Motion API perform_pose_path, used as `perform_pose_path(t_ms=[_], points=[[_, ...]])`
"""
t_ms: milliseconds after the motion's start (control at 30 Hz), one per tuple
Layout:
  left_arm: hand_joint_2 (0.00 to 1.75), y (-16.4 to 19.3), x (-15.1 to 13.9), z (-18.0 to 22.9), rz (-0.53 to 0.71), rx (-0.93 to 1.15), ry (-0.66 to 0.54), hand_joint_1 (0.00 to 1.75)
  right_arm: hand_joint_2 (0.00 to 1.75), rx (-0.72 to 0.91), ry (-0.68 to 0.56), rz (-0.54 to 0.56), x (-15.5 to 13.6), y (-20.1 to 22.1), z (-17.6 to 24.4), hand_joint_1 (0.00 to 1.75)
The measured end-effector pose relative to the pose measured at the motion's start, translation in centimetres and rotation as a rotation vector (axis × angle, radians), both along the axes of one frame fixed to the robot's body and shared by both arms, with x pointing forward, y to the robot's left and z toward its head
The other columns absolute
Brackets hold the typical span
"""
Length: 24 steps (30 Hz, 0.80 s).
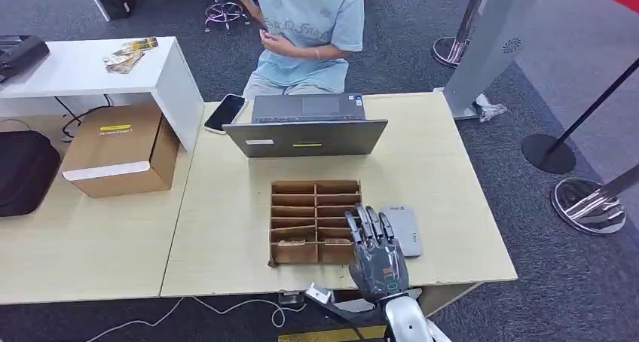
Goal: Pass the card to the sensor for recognition and then transmit it.
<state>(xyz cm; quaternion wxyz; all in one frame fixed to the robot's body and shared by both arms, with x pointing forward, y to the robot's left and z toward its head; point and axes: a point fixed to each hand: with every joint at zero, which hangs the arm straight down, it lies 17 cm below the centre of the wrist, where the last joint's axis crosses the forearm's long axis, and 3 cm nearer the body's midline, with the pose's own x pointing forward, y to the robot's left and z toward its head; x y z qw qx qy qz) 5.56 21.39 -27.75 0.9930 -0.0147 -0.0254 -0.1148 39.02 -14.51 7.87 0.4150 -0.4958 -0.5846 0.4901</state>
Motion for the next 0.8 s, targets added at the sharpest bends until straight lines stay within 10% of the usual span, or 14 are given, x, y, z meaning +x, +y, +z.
perform_pose_path(t_ms=[800], points=[[0.0,0.1,0.1,0.0,-0.011,-0.009,0.001,0.0,1.75,-0.025,0.053,-0.036,0.6,-1.6,-1.6,0.07]])
